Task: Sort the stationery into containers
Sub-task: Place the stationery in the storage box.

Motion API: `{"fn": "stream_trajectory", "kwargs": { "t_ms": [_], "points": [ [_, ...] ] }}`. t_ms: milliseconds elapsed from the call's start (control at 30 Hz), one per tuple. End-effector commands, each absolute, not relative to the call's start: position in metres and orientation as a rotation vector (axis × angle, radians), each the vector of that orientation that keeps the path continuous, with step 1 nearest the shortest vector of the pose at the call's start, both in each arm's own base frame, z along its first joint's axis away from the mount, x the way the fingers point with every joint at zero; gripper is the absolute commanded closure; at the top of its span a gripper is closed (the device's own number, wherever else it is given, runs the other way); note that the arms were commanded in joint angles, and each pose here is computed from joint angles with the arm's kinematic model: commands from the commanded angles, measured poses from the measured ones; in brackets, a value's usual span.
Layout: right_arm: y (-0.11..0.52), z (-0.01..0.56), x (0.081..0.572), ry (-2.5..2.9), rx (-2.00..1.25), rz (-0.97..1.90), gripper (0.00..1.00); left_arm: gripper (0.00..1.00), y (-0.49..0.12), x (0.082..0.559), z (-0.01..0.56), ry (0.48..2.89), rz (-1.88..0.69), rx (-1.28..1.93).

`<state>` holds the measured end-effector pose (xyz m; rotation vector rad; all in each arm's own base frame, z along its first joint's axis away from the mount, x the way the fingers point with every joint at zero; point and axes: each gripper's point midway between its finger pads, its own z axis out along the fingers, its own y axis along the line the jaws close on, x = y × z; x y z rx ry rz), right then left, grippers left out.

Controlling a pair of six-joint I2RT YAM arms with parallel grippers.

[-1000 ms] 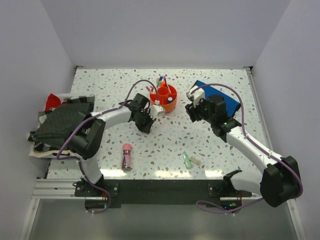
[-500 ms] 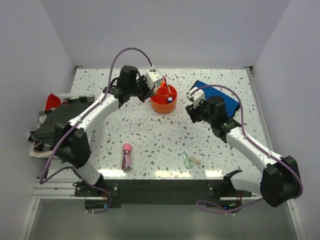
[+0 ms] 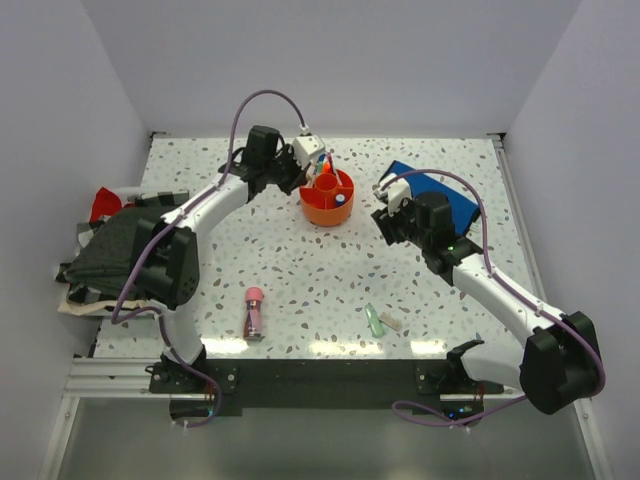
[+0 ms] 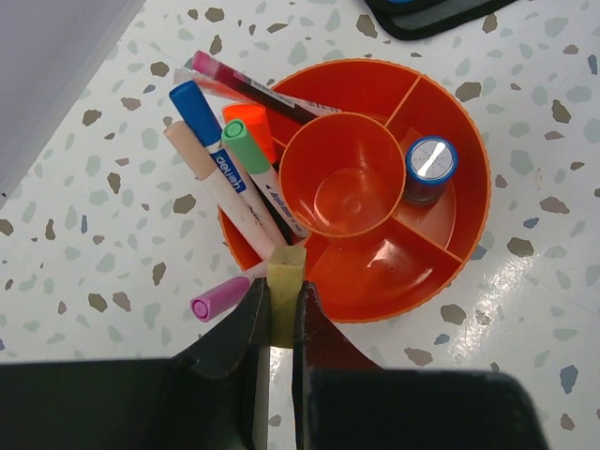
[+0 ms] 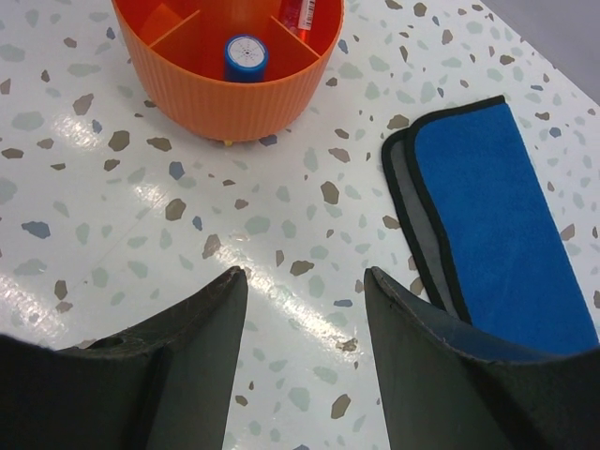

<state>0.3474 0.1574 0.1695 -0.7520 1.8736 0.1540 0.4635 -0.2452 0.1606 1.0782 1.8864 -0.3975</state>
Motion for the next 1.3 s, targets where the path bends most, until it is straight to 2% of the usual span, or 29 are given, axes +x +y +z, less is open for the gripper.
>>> {"fn": "stream_trajectory", "kwargs": {
  "t_ms": [0, 367, 433, 467, 533, 567, 633, 867, 967, 1133, 1267],
  "points": [
    [0.154, 0.176, 0.352, 1.849, -0.742, 0.135, 0.44, 0.87, -0.247, 0.477, 0.185, 1.831, -0.401, 1.041],
    [0.155, 0.171, 0.354, 1.855, -0.752, 0.132, 0.44, 0.9, -0.254, 0.471, 0.168, 1.871, -0.473, 1.034],
    [0.156, 0.17, 0.354, 1.857, -0.752, 0.137, 0.44, 0.83, -0.253, 0.471, 0.167, 1.878, -0.474, 1.028],
    [0.156, 0.17, 0.354, 1.857, -0.751, 0.138, 0.44, 0.74, -0.253, 0.471, 0.167, 1.88, -0.473, 1.025],
    [0.157, 0.168, 0.354, 1.857, -0.753, 0.143, 0.44, 0.65, -0.253, 0.471, 0.166, 1.888, -0.472, 1.013],
    [0.157, 0.168, 0.354, 1.857, -0.751, 0.142, 0.44, 0.57, -0.253, 0.472, 0.165, 1.892, -0.47, 1.009],
    [0.157, 0.168, 0.355, 1.857, -0.751, 0.142, 0.44, 0.53, -0.253, 0.472, 0.165, 1.89, -0.469, 1.007],
    [0.156, 0.168, 0.356, 1.86, -0.759, 0.136, 0.44, 0.49, -0.251, 0.475, 0.182, 1.868, -0.448, 0.983],
    [0.16, 0.167, 0.348, 1.866, -0.825, 0.156, 0.44, 0.46, -0.241, 0.474, 0.208, 1.826, -0.407, 0.953],
    [0.16, 0.13, 0.305, 2.123, -0.974, 0.261, 0.47, 0.42, -0.205, 0.469, 0.264, 1.736, -0.29, 0.862],
    [0.153, 0.107, 0.265, 2.366, -0.907, 0.313, 0.44, 0.39, -0.169, 0.468, 0.26, 1.784, -0.199, 0.762]
  ]
}}
